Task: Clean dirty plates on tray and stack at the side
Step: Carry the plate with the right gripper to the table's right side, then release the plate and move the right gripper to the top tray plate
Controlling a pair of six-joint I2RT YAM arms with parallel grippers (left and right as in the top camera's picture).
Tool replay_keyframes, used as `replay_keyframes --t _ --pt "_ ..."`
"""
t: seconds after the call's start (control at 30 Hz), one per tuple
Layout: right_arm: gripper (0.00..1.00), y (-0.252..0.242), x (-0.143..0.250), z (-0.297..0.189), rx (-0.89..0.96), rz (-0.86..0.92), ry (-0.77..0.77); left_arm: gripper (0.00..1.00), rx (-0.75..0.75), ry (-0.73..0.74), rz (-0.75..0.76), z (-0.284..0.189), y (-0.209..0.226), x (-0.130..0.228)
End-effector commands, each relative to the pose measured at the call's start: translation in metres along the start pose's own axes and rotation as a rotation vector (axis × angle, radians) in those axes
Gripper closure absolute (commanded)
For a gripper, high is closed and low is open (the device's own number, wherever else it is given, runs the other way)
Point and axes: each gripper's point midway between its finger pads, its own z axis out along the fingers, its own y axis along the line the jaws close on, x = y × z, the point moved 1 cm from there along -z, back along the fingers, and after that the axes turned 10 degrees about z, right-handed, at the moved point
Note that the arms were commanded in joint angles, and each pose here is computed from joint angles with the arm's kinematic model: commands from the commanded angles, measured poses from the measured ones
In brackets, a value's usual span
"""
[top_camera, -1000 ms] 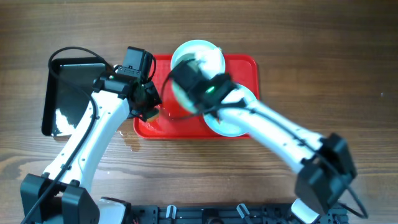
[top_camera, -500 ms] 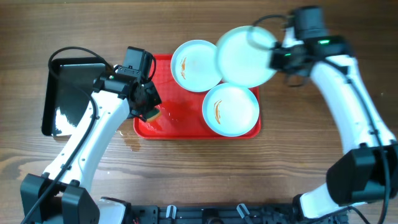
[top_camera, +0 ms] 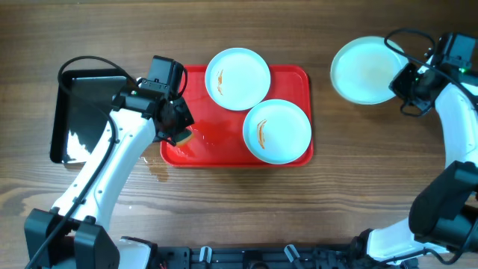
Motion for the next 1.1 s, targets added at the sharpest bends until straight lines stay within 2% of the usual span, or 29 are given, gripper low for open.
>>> replay_keyframes --t 0.0,0.17,0.23,0.3,0.37,0.43,0.5,0.6,0.63,0.67,0.77,0.9,1.07 --pt "0.91 -0.007 0.002 0.002 0.038 0.039 -0.014 0.96 0.006 -0.007 -0.012 -0.001 0.001 -0.001" --pt "0.9 -0.007 0.003 0.002 0.04 0.038 -0.009 0.96 -0.003 -0.014 -0.012 -0.001 0.002 -0.002" --pt "0.83 -0.004 0.005 0.002 0.021 0.039 0.003 0.96 -0.003 -0.014 -0.012 -0.001 0.002 -0.002" --pt "0.79 0.014 0.012 0.001 -0.087 0.013 0.055 0.96 -0.002 -0.014 -0.012 -0.001 0.002 -0.002" --pt "0.75 0.05 0.027 -0.006 -0.3 -0.084 0.137 0.96 0.0 -0.019 -0.013 -0.001 0.002 -0.004" --pt "0.63 0.086 0.044 -0.019 -0.493 -0.162 0.205 0.96 0.005 -0.027 -0.014 -0.002 0.001 -0.005" --pt "0.47 0.114 0.06 -0.027 -0.581 -0.227 0.235 0.96 0.009 -0.034 -0.014 -0.002 0.0 -0.007" --pt "0.14 0.146 0.092 -0.025 -0.575 -0.362 0.225 0.96 0.01 -0.035 -0.014 -0.002 0.0 -0.007" --pt "0.05 0.153 0.102 -0.022 -0.537 -0.398 0.208 0.96 0.01 -0.035 -0.014 -0.002 0.0 -0.007" --pt "0.02 0.159 0.111 -0.019 -0.492 -0.428 0.189 0.96 0.01 -0.035 -0.014 -0.002 0.0 -0.007" --pt "0.02 0.176 0.142 -0.014 -0.406 -0.515 0.182 0.96 0.007 -0.03 -0.013 -0.002 0.0 -0.006" --pt "0.0 0.194 0.168 -0.004 -0.348 -0.613 0.284 0.96 0.003 -0.022 -0.013 -0.001 0.001 -0.004" --pt "0.01 0.206 0.171 0.021 -0.248 -0.64 0.403 0.96 0.003 -0.023 -0.013 -0.001 0.001 -0.004"
